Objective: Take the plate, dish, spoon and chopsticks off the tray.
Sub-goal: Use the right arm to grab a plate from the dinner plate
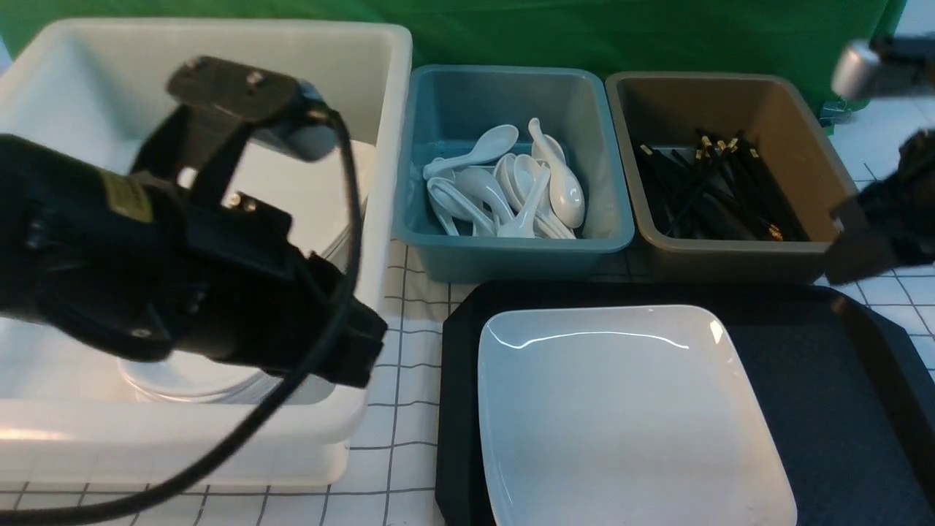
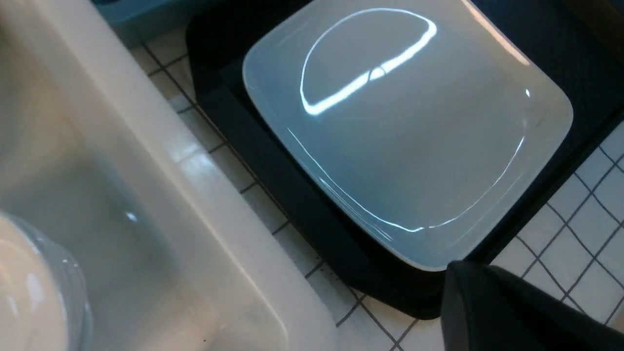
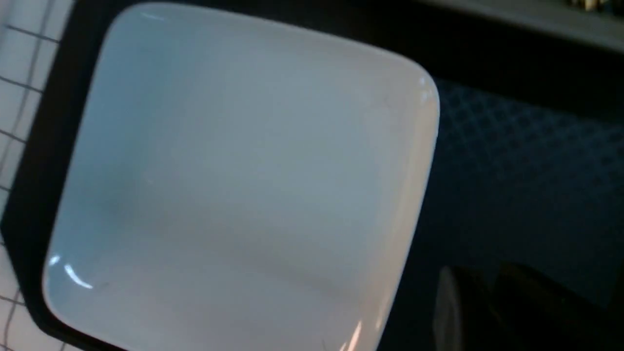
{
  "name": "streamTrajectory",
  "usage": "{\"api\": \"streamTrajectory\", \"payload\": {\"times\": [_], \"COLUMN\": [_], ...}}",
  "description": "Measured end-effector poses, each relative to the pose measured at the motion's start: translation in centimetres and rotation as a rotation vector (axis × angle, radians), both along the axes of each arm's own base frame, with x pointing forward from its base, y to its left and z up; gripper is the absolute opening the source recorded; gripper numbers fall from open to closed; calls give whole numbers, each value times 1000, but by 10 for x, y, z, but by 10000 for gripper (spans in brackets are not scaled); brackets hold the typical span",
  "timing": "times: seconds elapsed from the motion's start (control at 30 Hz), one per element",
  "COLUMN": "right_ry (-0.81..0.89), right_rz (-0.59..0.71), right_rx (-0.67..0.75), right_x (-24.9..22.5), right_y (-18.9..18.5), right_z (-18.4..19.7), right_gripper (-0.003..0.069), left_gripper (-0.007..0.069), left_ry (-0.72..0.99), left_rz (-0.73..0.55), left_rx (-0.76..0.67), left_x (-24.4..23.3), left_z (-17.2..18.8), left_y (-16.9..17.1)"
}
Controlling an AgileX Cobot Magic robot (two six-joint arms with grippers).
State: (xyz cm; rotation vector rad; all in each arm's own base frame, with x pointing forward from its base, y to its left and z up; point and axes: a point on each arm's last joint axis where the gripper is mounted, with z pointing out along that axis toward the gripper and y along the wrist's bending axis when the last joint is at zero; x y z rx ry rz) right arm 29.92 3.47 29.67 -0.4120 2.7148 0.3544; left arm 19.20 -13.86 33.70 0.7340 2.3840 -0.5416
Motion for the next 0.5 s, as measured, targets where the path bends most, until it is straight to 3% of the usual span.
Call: {"api": "streamTrajectory", "payload": {"times": [0.03,0.13,0.23,0.3,0.5], "right_ry": [10,17,53,89,137], "right_rz": [-6,-39,-53,-51,-25], "right_rx": [9,59,105,124,132], "right_x": [-1,10,28,43,75], "right_y": [-1,-7,-5,-1,10], "right_z": [-5,-37,-65,-84,-116], "right_gripper": [168,319,416,452,470], "left_gripper": [-2,-2,-2,-2,-2], "left_ry": [1,24,37,33,22], "left_rz": [-1,-12,-11,-8,-4], "left_rx": [0,15,23,21,15], "left_x": [1,8,12,13,14], "left_z": [-1,-11,-16,-17,-16], "left_y": [-1,-10,-13,-13,-13]}}
